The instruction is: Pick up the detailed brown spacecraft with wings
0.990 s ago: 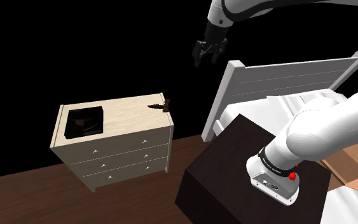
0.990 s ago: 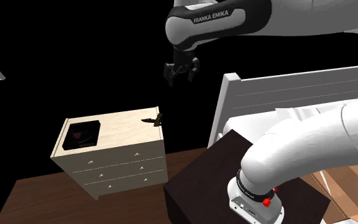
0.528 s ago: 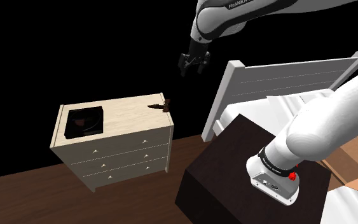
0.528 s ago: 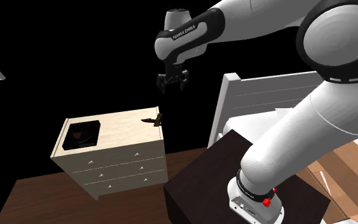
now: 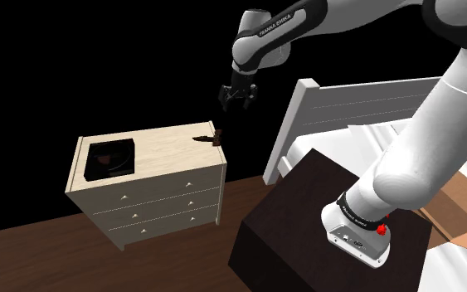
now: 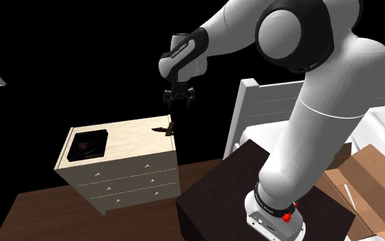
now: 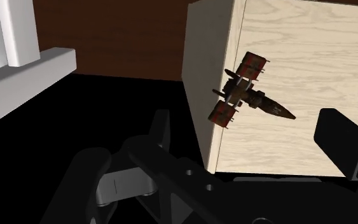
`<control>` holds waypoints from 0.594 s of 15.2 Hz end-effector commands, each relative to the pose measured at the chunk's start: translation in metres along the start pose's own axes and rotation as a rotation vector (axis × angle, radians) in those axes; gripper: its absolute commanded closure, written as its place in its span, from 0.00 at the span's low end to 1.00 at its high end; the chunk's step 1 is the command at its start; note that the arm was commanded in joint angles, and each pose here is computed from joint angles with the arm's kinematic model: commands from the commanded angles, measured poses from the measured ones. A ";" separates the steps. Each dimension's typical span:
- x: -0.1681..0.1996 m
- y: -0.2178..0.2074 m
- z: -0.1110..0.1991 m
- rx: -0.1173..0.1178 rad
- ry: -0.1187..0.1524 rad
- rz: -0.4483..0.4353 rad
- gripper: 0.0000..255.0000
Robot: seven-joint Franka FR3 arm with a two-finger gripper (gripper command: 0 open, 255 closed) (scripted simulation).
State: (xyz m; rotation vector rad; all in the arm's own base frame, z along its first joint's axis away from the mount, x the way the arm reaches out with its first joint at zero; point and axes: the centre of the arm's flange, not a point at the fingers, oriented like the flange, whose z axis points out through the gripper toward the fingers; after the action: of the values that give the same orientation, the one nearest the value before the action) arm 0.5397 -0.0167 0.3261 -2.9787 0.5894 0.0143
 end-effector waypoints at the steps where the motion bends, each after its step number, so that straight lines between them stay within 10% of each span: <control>1: 0.014 -0.002 0.023 0.007 -0.012 0.024 0.00; 9: 0.071 -0.009 0.115 0.037 -0.062 0.119 0.00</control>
State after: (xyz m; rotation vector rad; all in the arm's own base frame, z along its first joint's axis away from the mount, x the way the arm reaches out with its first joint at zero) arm 0.6055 -0.0228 0.2225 -2.9012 0.7332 0.0941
